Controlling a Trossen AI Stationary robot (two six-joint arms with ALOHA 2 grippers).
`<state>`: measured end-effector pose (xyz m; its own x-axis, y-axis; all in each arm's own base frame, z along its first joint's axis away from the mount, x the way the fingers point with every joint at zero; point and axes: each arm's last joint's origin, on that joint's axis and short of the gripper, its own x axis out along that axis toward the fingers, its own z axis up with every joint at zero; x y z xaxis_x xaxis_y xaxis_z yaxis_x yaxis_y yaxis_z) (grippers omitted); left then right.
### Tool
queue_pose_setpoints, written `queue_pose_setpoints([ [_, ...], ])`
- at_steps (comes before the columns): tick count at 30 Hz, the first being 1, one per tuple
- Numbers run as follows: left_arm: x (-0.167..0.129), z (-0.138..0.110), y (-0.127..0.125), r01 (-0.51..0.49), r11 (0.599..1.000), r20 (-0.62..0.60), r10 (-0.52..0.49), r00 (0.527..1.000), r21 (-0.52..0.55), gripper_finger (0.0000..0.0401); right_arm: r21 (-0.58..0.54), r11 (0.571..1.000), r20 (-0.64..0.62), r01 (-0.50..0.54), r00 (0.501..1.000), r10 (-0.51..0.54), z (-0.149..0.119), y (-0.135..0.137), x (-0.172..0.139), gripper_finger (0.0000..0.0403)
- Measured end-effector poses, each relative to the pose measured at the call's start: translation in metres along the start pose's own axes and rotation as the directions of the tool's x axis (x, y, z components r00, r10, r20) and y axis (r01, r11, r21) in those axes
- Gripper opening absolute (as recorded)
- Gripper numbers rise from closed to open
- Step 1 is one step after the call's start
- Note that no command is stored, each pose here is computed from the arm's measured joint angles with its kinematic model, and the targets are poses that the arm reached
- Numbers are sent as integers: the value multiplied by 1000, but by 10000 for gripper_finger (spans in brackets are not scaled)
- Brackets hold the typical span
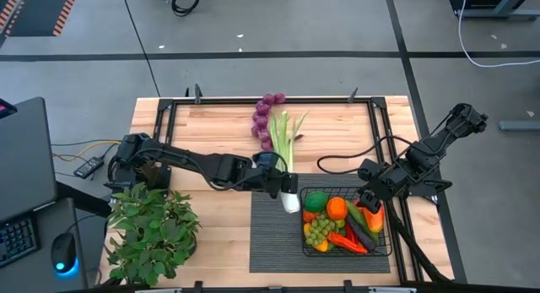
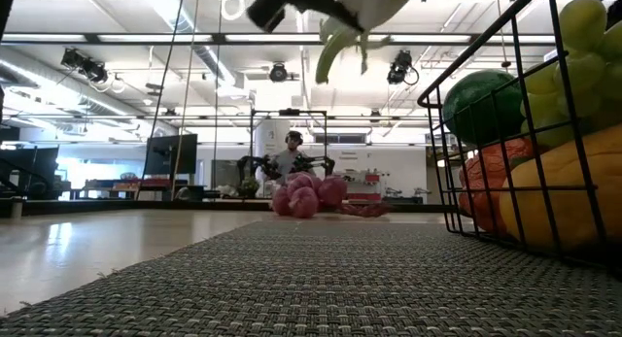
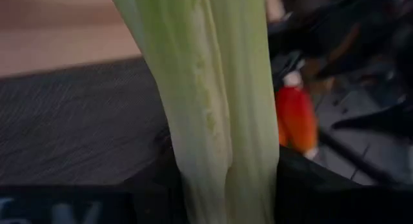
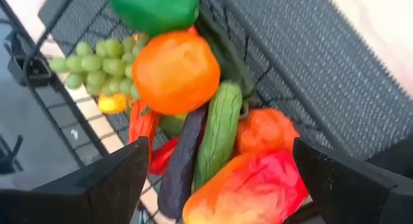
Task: Build produce basket
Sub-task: Put the celery into the wire basket
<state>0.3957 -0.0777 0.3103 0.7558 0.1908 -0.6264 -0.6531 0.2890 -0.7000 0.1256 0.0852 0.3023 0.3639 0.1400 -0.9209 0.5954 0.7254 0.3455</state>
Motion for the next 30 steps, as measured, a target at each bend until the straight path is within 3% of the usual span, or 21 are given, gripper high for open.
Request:
queue_pose_setpoints([
  [6, -3, 0, -13, 103, 995, 126, -101, 987, -6, 162, 15, 1000, -81, -25, 996, 26, -2, 0, -1, 384],
  [9, -5, 0, -20, 153, 986, 170, -161, 972, 64, 162, 31, 998, -111, -58, 992, 61, -4, -2, -5, 384],
  [16, -5, 1, -33, 220, 954, 271, -271, 924, 206, 162, 109, 978, -4, -180, 983, 182, -1, -5, -19, 384],
  [21, 10, -4, -30, 250, 964, 249, -264, 932, 85, 162, 58, 935, 91, -351, 934, 345, 4, 5, -28, 384],
  [25, 15, -6, -31, 277, 960, 250, -280, 927, 47, 162, 35, 891, 162, -454, 882, 443, 9, 18, -31, 384],
  [30, 17, 2, -33, 306, 952, 274, -302, 913, 27, 162, 54, 889, 207, -455, 876, 435, 13, 30, -23, 384],
])
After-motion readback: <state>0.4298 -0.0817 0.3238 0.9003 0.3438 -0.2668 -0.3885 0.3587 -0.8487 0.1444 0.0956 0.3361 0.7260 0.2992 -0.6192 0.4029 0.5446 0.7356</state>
